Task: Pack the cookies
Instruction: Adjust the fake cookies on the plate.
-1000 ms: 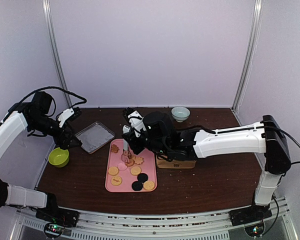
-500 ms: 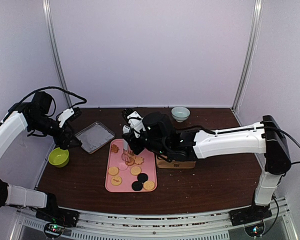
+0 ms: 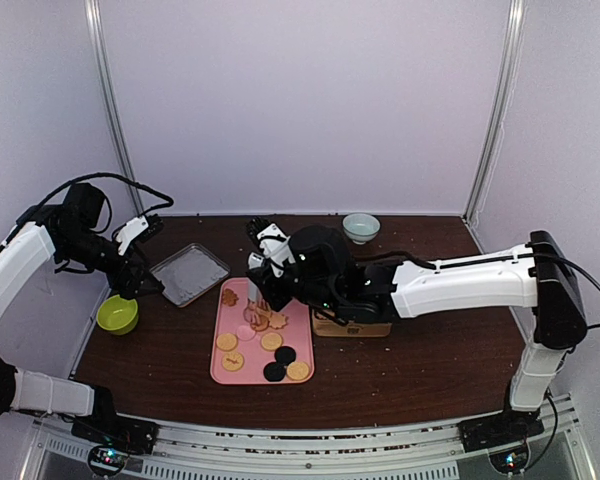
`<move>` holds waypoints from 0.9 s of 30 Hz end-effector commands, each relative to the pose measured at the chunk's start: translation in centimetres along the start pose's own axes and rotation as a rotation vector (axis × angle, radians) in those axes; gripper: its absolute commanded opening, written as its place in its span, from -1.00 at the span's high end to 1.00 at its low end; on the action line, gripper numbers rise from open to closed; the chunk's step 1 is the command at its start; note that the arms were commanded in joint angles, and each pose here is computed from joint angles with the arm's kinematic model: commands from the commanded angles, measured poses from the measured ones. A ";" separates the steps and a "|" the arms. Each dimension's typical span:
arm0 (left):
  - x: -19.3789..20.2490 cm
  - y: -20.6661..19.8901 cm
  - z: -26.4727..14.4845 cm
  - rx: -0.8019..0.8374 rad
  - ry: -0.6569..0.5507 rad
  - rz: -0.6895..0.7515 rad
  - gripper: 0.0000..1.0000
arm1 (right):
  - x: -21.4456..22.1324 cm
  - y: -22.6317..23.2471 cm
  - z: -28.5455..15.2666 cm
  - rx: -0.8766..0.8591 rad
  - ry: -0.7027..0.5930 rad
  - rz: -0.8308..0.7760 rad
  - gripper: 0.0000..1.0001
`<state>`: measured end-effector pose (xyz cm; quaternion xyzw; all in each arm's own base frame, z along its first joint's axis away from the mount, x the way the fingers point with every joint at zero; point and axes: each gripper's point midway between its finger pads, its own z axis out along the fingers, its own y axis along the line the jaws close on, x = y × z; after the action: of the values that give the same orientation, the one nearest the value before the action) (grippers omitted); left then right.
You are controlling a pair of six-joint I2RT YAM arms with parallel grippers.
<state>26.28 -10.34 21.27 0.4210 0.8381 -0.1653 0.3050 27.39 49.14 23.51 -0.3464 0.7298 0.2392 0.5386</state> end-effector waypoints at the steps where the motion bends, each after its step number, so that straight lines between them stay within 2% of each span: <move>1: -0.6 -0.1 -0.6 0.005 -0.026 0.015 -0.83 | -2.4 -0.1 -2.2 -0.008 -0.059 0.034 0.36; 11: -0.6 -0.2 -0.7 0.004 -0.027 0.015 -0.83 | -4.2 -2.6 -3.8 0.054 -0.111 0.049 0.37; 27: -0.7 -0.1 -0.6 0.005 -0.023 0.017 -0.83 | 0.1 -4.8 -1.5 0.063 -0.009 0.073 0.35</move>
<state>25.93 -10.38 21.14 0.4215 0.8392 -0.1697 0.2988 30.03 44.84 24.74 -0.3062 0.7435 0.2268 0.5495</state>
